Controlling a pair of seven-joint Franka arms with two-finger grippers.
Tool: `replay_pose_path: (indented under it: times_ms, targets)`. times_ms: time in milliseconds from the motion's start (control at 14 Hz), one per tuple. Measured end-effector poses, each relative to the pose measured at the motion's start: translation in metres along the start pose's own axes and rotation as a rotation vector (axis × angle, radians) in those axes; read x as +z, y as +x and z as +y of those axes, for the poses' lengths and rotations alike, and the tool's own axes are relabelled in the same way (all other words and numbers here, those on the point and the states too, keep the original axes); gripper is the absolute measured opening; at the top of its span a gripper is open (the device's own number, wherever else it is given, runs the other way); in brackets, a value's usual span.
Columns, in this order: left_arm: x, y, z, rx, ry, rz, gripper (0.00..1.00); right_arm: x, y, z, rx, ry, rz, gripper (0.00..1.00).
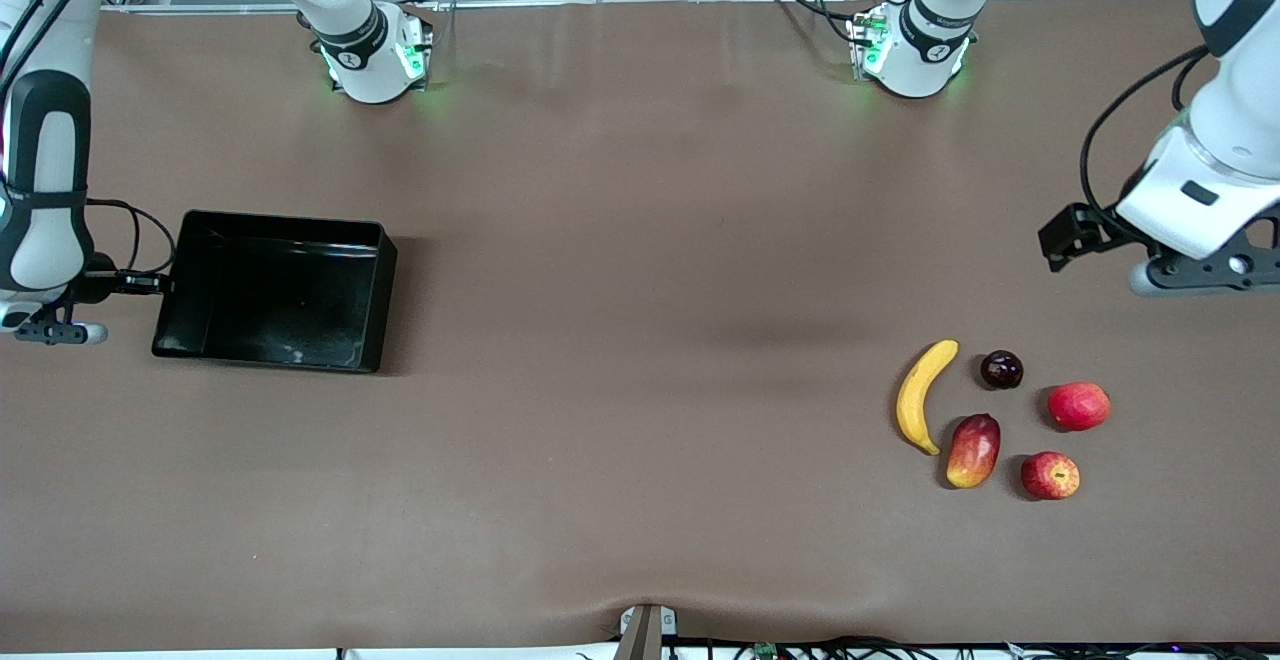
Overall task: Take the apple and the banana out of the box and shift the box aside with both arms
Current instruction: 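Release the tray with the right gripper while the left gripper withdraws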
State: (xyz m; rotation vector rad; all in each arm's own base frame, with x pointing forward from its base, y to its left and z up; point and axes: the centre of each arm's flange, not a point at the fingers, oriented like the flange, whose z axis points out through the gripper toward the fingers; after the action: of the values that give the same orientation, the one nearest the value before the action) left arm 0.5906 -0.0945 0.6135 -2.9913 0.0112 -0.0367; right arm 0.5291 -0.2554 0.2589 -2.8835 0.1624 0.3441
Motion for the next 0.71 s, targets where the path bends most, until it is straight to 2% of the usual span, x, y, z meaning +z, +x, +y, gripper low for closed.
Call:
replay_pose_path:
  times_ms: [142, 214, 427, 570, 712]
  targets:
    - [-0.008, -0.008, 0.003, -0.017, -0.023, -0.012, 1.0, 0.007, -0.002, 0.001, 0.009, 0.018, -0.001, 0.06]
    - [-0.012, -0.013, 0.001, -0.024, -0.041, -0.018, 1.0, 0.007, -0.002, 0.0, 0.009, 0.024, 0.0, 0.13]
    - [-0.02, -0.026, -0.005, -0.019, -0.054, -0.02, 1.0, -0.004, 0.001, -0.009, -0.012, 0.053, -0.014, 0.42]
    - [-0.023, -0.035, -0.005, -0.021, -0.068, -0.023, 1.0, -0.035, 0.01, -0.021, -0.048, 0.077, -0.017, 0.63]
    - [-0.021, -0.041, -0.005, -0.021, -0.07, -0.031, 1.0, -0.078, 0.021, -0.029, -0.082, 0.069, 0.026, 0.83]
